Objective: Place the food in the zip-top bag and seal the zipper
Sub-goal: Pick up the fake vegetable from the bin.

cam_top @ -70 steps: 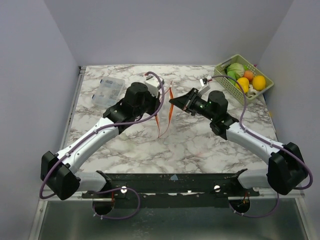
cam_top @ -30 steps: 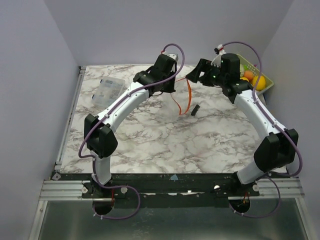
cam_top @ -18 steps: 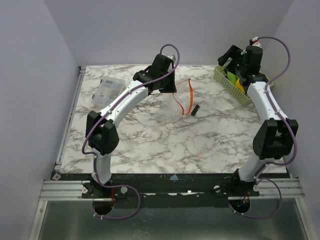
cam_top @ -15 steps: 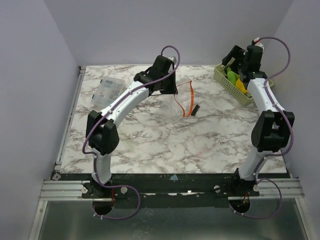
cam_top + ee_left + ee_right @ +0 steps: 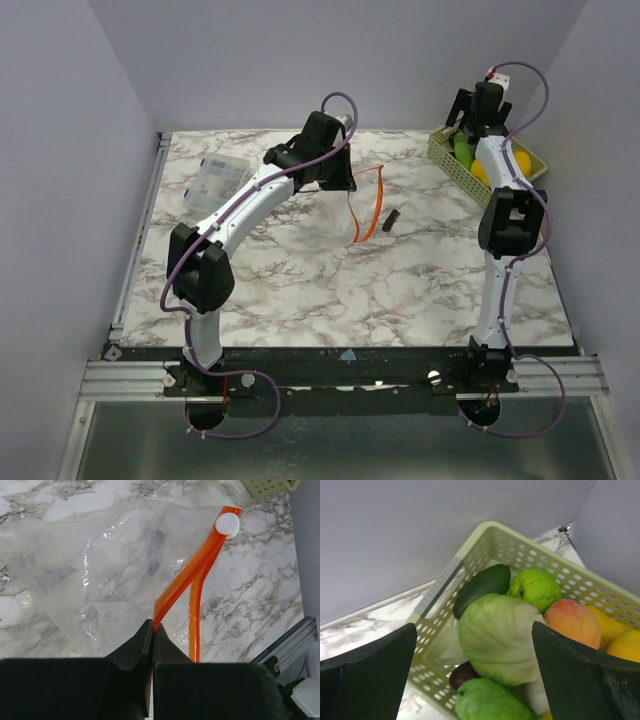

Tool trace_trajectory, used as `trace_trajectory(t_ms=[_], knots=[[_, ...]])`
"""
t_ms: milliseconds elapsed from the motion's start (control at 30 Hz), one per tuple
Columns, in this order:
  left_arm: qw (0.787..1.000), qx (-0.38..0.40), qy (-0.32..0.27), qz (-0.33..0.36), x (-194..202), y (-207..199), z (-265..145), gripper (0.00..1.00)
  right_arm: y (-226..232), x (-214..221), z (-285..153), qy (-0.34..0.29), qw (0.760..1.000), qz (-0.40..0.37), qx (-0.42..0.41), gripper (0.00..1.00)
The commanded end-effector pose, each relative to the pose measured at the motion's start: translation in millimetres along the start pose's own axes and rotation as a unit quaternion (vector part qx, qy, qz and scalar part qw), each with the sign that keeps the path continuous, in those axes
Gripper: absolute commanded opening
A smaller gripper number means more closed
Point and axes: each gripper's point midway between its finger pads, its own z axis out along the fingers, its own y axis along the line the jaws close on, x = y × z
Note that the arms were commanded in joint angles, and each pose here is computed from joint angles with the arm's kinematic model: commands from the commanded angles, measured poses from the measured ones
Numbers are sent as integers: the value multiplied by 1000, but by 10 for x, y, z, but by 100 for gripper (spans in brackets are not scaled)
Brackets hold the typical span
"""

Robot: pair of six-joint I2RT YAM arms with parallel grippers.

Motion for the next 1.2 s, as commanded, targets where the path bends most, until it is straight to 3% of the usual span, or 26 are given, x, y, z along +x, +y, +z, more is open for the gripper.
trace_trajectory(t_ms=[0,467,767,1167], knots=[[1000,27,-1,12,5,-136,-164,0,-295,98,197,9,996,-56,65,100],[999,36,18,16,92,-143,-92,0,-470,714,496,63,990,-78,101,97],[999,38,18,19,88,-158,-120,0,-465,431,392,42,991,-75,102,49],[998,57,20,14,73,-247,-150,0,-477,-447,20,-46,991,-48,115,14]])
